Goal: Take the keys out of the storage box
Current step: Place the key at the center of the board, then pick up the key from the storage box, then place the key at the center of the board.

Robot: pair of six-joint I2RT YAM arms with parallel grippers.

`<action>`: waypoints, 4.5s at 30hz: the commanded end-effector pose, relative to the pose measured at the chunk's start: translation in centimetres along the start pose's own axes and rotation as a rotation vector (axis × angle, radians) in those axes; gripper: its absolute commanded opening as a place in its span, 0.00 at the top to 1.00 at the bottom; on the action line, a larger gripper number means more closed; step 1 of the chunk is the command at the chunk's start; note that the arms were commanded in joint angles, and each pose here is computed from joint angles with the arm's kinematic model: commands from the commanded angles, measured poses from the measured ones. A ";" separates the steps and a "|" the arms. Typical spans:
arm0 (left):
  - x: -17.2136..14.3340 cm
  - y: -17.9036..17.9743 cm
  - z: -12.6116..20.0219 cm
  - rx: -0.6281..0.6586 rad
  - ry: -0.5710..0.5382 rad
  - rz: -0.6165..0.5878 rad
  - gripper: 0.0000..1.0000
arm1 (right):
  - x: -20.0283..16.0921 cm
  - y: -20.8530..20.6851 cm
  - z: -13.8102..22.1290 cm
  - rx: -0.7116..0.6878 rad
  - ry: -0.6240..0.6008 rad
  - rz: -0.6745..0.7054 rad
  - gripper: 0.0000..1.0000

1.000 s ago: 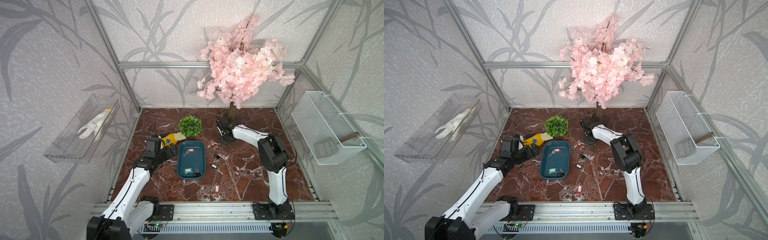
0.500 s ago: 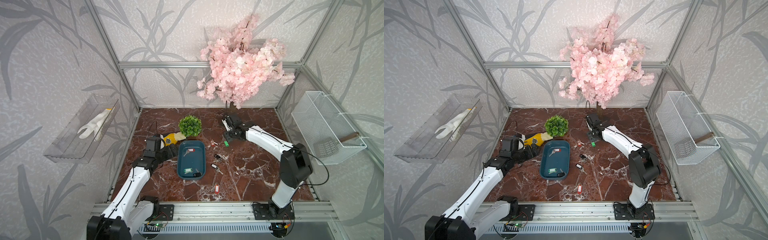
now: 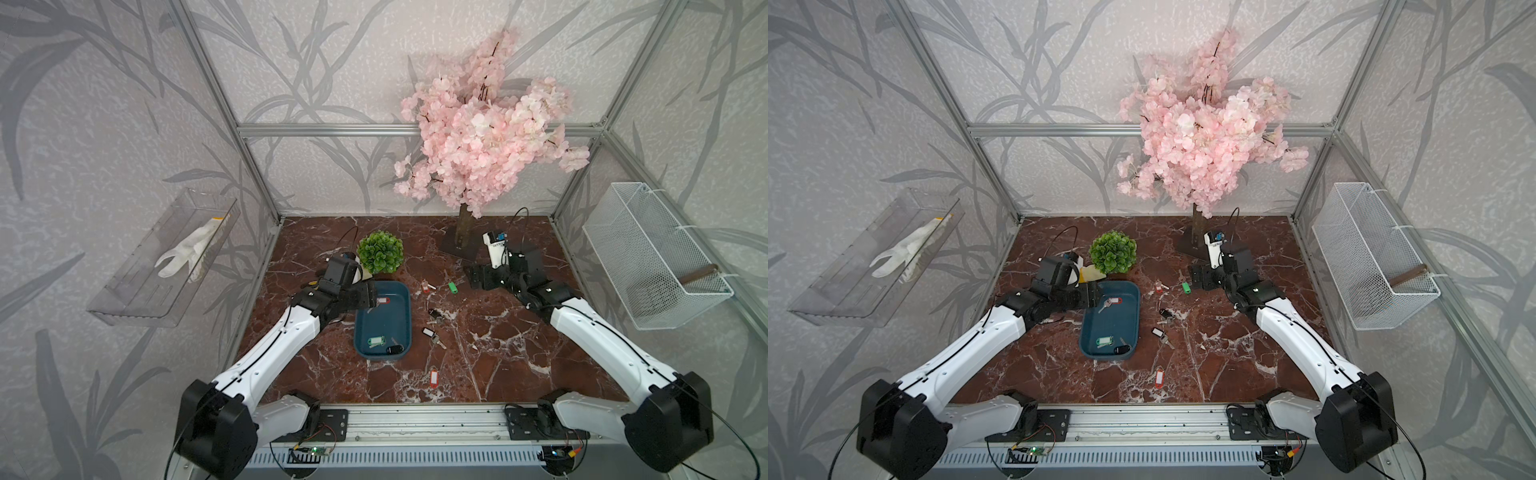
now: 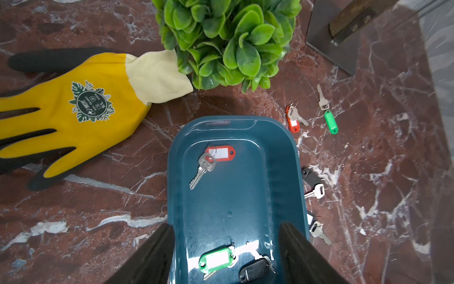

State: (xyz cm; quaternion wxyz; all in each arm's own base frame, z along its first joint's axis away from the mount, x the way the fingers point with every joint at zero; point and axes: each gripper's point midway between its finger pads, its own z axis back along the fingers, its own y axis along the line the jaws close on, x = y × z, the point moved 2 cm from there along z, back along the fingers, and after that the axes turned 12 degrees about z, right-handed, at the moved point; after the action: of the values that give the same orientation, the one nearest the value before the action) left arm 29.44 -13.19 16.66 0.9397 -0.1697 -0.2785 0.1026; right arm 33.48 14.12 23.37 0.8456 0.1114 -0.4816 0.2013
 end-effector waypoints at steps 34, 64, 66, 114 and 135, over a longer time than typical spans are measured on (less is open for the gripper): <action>-1.2 0.1 -12.5 0.362 0.229 -0.295 0.59 | 1.4 -0.9 2.8 0.003 -0.216 -0.093 0.01; -0.7 0.9 -14.4 0.427 0.199 -0.313 0.79 | 0.9 -0.6 2.0 0.028 -0.208 -0.113 0.01; -0.8 0.9 -14.6 0.429 0.200 -0.314 0.80 | 0.8 -0.6 1.9 0.028 -0.205 -0.112 0.01; -8.8 -17.9 0.3 -0.242 -0.023 -0.653 1.00 | 2.4 -3.7 6.6 -0.202 -0.321 -0.129 0.01; -13.3 -22.9 -12.7 -0.149 0.236 -0.706 1.00 | -0.2 -9.3 14.6 -0.681 -0.354 -0.142 0.01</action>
State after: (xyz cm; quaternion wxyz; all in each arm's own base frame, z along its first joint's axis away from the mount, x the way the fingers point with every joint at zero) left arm 27.13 -42.03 8.93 0.9174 -0.1468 -0.2332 -0.2871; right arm 26.78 1.13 30.66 0.7525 -0.0788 -0.6524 -0.0434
